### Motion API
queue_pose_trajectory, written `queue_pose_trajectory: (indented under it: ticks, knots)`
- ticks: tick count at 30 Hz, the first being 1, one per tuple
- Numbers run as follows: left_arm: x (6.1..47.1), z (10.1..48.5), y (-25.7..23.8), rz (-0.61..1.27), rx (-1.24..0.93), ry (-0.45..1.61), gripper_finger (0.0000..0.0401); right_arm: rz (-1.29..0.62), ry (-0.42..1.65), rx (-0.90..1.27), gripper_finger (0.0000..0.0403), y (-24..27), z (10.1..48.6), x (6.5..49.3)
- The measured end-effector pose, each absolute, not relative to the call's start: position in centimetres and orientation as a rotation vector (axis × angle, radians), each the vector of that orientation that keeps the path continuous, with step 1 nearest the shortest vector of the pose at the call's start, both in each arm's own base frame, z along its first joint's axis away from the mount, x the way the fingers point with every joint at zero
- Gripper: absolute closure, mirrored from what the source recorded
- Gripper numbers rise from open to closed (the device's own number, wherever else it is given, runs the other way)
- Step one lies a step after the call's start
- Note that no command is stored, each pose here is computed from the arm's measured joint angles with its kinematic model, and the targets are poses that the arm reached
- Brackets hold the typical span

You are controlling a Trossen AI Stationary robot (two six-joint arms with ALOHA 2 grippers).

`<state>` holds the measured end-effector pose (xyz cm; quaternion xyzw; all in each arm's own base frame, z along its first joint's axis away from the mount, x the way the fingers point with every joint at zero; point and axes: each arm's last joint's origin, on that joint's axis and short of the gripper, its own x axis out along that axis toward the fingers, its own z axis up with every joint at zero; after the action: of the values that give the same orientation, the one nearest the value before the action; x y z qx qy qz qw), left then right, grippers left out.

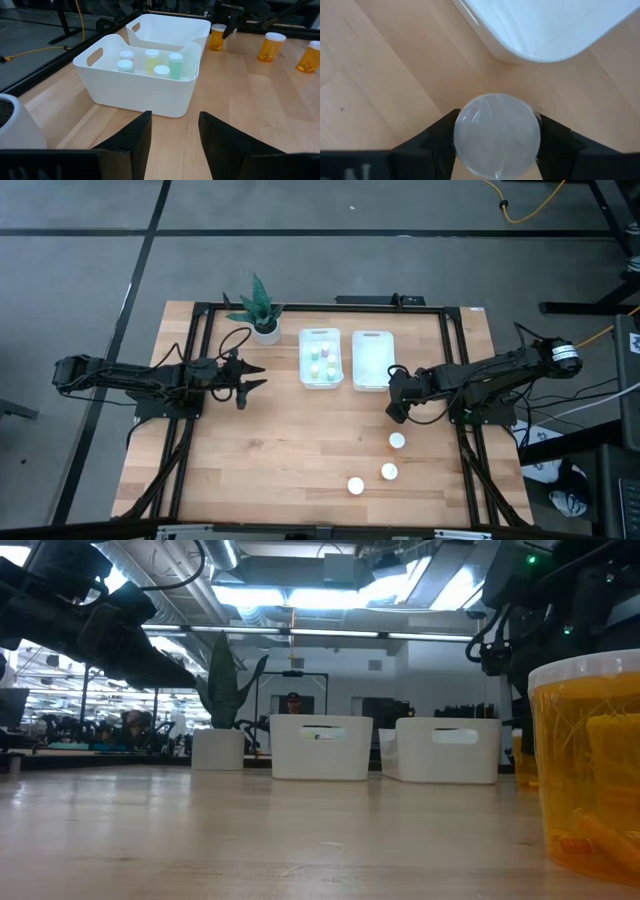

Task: Pick and place medicine bottles into bin by pill shape (circle, oval)
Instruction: Put the orange pill bottle into the right white bin

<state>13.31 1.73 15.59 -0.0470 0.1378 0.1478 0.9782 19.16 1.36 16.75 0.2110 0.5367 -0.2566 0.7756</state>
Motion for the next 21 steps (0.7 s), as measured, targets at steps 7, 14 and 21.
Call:
queue_pose_trajectory:
  ticks: [7,14,21]
  knots:
    - [13.3,15.6,1.7,0.297,-0.095,0.278,0.0246,-0.512,1.181,0.525,0.0200,1.6,16.9,19.3]
    - [13.3,15.6,1.7,0.297,-0.095,0.278,0.0246,-0.385,1.123,0.541,0.0197,2.6,20.0,21.0]
    - [13.3,15.6,1.7,0.298,-0.095,0.278,0.0246,-0.295,0.925,0.345,0.0193,2.4,25.8,23.5]
